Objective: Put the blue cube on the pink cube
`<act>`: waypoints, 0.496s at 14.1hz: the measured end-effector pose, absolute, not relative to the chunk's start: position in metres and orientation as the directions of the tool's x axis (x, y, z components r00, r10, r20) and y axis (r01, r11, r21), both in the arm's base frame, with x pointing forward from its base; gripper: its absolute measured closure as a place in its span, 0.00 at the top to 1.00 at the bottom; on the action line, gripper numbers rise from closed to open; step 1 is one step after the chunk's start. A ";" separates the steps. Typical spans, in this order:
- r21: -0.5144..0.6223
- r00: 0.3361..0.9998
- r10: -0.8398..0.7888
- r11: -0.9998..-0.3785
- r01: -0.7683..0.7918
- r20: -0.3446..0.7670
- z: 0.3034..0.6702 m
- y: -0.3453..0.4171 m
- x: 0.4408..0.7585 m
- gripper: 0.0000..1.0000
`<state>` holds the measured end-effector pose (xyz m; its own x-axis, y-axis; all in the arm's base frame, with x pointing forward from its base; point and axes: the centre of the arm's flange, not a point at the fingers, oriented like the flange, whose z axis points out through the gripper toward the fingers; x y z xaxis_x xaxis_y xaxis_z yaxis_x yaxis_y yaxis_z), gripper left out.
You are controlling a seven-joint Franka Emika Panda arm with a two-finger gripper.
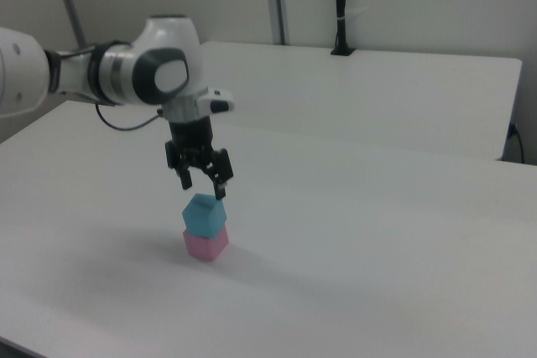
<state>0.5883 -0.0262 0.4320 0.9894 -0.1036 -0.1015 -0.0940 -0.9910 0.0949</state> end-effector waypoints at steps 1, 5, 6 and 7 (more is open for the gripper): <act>0.101 0.987 -0.119 -0.989 -0.109 -0.106 0.451 -0.028 0.587 1.00; 0.092 0.978 -0.166 -0.983 -0.156 -0.122 0.535 -0.037 0.578 1.00; 0.092 0.977 -0.176 -0.982 -0.166 -0.120 0.552 -0.040 0.573 1.00; 0.091 0.975 -0.188 -0.980 -0.177 -0.118 0.567 -0.044 0.568 1.00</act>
<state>0.5678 -0.0442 0.5669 0.9752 -0.1875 -0.1178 -0.1774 -0.9799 0.0915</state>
